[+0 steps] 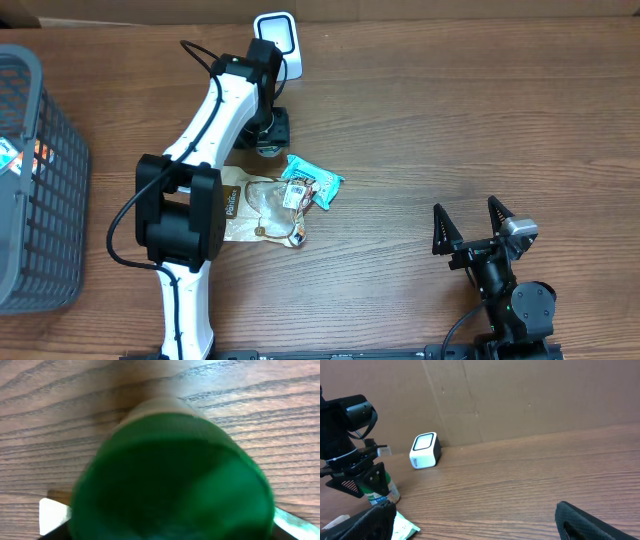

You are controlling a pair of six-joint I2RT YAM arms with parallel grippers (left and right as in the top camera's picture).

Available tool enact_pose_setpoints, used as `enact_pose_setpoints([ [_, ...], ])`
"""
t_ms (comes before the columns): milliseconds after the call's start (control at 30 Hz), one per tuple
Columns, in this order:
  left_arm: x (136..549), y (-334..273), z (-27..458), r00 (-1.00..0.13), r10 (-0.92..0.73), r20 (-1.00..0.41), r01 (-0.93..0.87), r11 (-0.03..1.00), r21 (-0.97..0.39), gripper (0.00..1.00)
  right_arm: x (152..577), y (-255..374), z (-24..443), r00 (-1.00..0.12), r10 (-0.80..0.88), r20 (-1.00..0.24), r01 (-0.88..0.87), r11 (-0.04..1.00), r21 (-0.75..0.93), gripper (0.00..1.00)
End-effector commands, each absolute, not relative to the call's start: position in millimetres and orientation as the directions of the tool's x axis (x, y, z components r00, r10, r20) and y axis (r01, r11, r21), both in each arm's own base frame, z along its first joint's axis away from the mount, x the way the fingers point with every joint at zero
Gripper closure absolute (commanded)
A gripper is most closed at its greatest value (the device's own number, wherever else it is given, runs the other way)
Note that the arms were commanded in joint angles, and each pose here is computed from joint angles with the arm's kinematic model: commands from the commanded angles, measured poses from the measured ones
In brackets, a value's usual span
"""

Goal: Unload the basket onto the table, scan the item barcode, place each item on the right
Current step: 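Lift the bottle and move it toward the white scanner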

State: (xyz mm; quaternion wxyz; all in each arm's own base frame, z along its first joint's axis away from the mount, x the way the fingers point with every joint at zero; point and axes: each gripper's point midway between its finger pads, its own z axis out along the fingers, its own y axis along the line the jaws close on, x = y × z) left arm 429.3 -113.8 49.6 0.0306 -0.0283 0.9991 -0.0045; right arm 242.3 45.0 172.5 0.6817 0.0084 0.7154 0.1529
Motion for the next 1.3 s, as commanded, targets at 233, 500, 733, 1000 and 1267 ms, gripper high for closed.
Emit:
enact_pose_setpoints([
  [233,411,-112,56,-0.998,-0.066,0.014,-0.065,0.998,0.02,0.27,242,46,171,-0.066,0.219,-0.973,-0.203,0.952,0.228,0.0],
  [500,437,-112,137,-0.983,-0.042,-0.177,-0.041,0.999,-0.01,0.27,242,46,171,-0.066,0.219,-0.973,-0.203,0.952,0.228,0.0],
  [733,476,-96,158,-0.928,-0.054,-0.369,-0.087,0.994,0.072,0.43,242,46,171,-0.066,0.219,-0.973,-0.203,0.952,0.228,0.0],
  [1000,492,-104,101,-0.934,-0.051,-0.354,-0.08,0.995,0.066,0.76,242,46,171,-0.066,0.219,-0.973,-0.203,0.952,0.228,0.0],
  [1267,487,-117,68,-0.96,-0.053,-0.276,-0.06,0.998,0.015,0.79,242,46,171,-0.066,0.219,-0.973,-0.203,0.952,0.228,0.0],
])
